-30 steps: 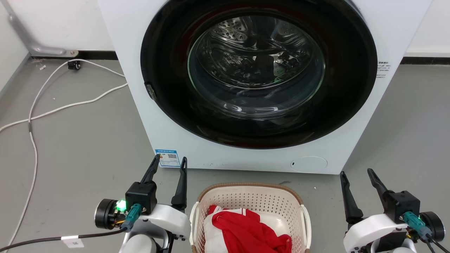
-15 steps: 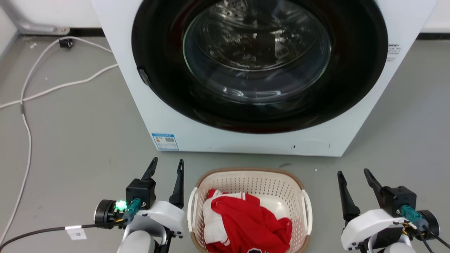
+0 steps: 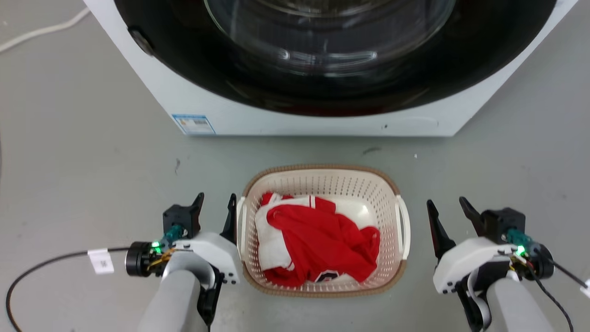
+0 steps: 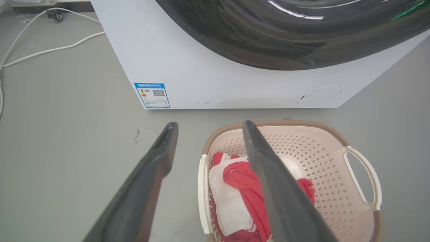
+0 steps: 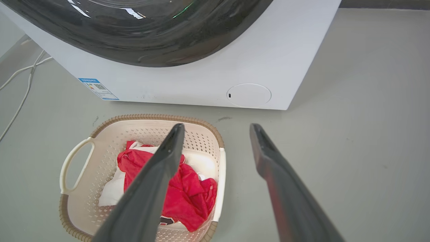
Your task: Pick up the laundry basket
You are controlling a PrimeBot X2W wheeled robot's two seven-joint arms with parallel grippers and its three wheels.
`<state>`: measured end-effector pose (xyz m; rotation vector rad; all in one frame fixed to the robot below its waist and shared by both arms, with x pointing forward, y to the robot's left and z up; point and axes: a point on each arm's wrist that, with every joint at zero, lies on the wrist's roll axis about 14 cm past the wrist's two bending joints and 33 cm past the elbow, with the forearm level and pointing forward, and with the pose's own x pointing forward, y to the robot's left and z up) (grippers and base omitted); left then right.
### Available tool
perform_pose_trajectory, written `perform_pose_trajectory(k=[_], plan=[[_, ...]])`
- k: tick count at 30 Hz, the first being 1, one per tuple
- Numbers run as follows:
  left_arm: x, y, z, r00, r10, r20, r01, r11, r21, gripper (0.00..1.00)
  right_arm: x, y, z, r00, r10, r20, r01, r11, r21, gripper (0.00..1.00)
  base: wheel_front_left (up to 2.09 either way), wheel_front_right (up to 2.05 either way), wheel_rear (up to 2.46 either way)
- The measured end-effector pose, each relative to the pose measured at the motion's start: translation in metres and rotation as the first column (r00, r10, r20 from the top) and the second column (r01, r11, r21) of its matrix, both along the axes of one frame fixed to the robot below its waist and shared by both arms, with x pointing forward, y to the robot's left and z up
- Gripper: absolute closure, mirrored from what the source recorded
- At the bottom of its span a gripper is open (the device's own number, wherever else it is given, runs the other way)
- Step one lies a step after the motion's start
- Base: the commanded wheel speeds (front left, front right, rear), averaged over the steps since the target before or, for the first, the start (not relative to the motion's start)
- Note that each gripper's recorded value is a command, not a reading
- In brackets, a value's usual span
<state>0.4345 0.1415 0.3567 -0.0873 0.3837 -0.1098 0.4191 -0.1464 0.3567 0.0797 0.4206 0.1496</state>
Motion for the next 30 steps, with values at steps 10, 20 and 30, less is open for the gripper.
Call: perform_pose_trajectory(k=[10, 20, 30], plan=[[0.019, 0.003, -0.075, 0.977, 0.003, -0.215, -0.005, 1.0, -0.01, 0.0, 0.017, 0.005, -0.075, 0.977, 0.004, -0.213, 0.0, 1.0, 0.018, 0.0, 0.0, 0.0, 0.0], [0.025, 0.001, -0.132, 0.928, -0.001, -0.373, -0.008, 1.0, -0.022, 0.0, 0.021, 0.01, -0.135, 0.921, 0.014, -0.39, -0.005, 1.0, 0.025, 0.0, 0.0, 0.0, 0.0], [0.029, -0.001, -0.167, 0.883, -0.04, -0.468, 0.042, 0.999, -0.006, 0.0, 0.026, 0.016, -0.168, 0.867, 0.04, -0.497, -0.029, 0.999, 0.029, 0.0, 0.0, 0.0, 0.0]])
